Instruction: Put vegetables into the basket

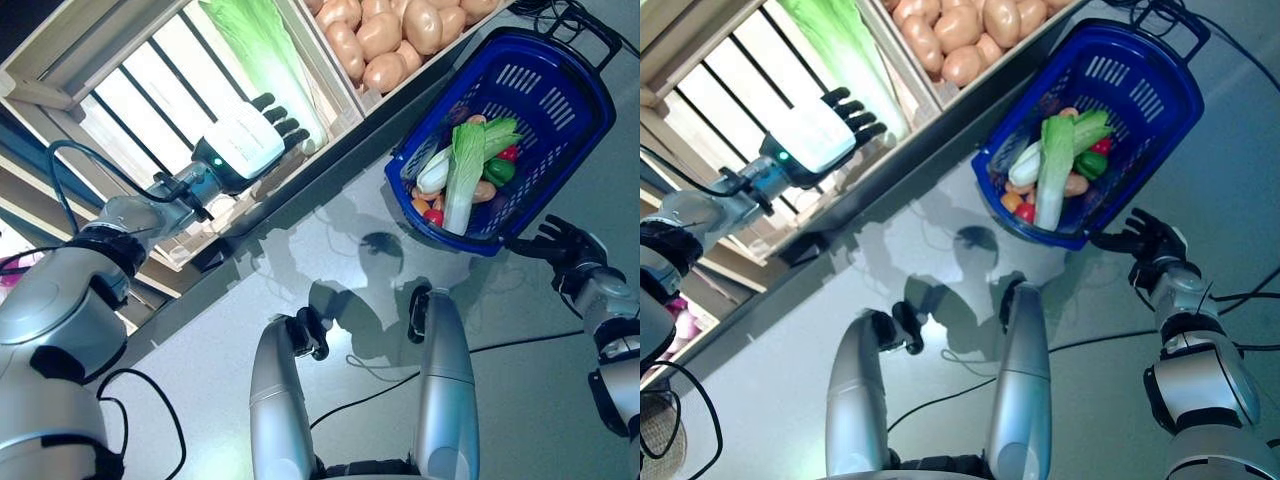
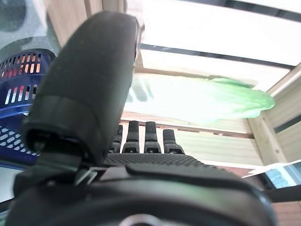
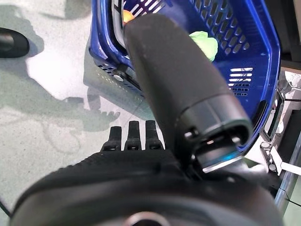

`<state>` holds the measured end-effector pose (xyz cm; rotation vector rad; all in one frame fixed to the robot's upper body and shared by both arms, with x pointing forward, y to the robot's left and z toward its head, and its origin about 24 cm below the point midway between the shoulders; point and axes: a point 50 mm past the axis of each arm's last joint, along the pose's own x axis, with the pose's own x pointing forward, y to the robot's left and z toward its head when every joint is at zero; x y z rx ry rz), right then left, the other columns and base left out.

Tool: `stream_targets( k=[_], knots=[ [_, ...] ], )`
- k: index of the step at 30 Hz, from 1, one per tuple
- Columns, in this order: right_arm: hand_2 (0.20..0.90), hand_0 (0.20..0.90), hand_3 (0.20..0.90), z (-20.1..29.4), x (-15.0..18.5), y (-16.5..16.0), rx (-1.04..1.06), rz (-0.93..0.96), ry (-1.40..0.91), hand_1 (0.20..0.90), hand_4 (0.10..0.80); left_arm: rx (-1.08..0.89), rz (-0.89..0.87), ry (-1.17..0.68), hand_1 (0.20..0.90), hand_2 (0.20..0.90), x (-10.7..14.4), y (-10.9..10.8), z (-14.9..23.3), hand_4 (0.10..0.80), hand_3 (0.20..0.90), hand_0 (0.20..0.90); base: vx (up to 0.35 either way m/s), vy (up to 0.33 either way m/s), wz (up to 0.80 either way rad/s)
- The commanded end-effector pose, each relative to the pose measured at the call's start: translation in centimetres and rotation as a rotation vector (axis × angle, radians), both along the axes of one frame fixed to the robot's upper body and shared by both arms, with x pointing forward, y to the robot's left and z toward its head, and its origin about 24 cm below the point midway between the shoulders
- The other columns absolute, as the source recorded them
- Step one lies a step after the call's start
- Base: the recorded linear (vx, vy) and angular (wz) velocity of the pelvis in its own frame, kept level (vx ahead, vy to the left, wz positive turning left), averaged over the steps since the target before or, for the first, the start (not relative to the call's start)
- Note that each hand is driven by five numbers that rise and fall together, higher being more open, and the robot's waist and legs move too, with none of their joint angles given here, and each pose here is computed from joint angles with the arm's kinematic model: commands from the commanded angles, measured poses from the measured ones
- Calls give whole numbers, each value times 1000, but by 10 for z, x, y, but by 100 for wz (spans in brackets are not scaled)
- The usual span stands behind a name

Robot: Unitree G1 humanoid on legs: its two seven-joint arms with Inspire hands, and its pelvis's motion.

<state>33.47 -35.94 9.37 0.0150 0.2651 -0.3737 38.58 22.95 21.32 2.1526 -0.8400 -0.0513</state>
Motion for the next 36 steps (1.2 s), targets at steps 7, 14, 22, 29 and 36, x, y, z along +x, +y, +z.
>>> stream_targets(
  k=[7, 14, 22, 29, 36],
  knots=[
    [900, 900, 900, 25, 4, -6, -31, 18, -141, 900, 800, -8, -72, -333, 900, 900, -12, 13, 81, 800, 900, 900, 0, 0, 0],
    [900, 900, 900, 28, 8, -2, -27, 31, -140, 900, 800, 2, -79, -350, 900, 900, -11, 7, 88, 800, 900, 900, 0, 0, 0],
    [900, 900, 900, 28, 6, -4, -14, 26, -160, 900, 800, -10, -75, -427, 900, 900, -11, 1, 106, 800, 900, 900, 10, -3, -1],
    [900, 900, 900, 28, 4, -5, -6, 38, -162, 900, 800, 21, -64, -487, 900, 900, -12, -8, 126, 800, 900, 900, 26, -9, -5],
    [900, 900, 900, 25, 1, -8, 0, 41, -164, 900, 800, 97, -28, -499, 900, 900, -10, -19, 143, 800, 900, 900, 13, -5, -4]
  ],
)
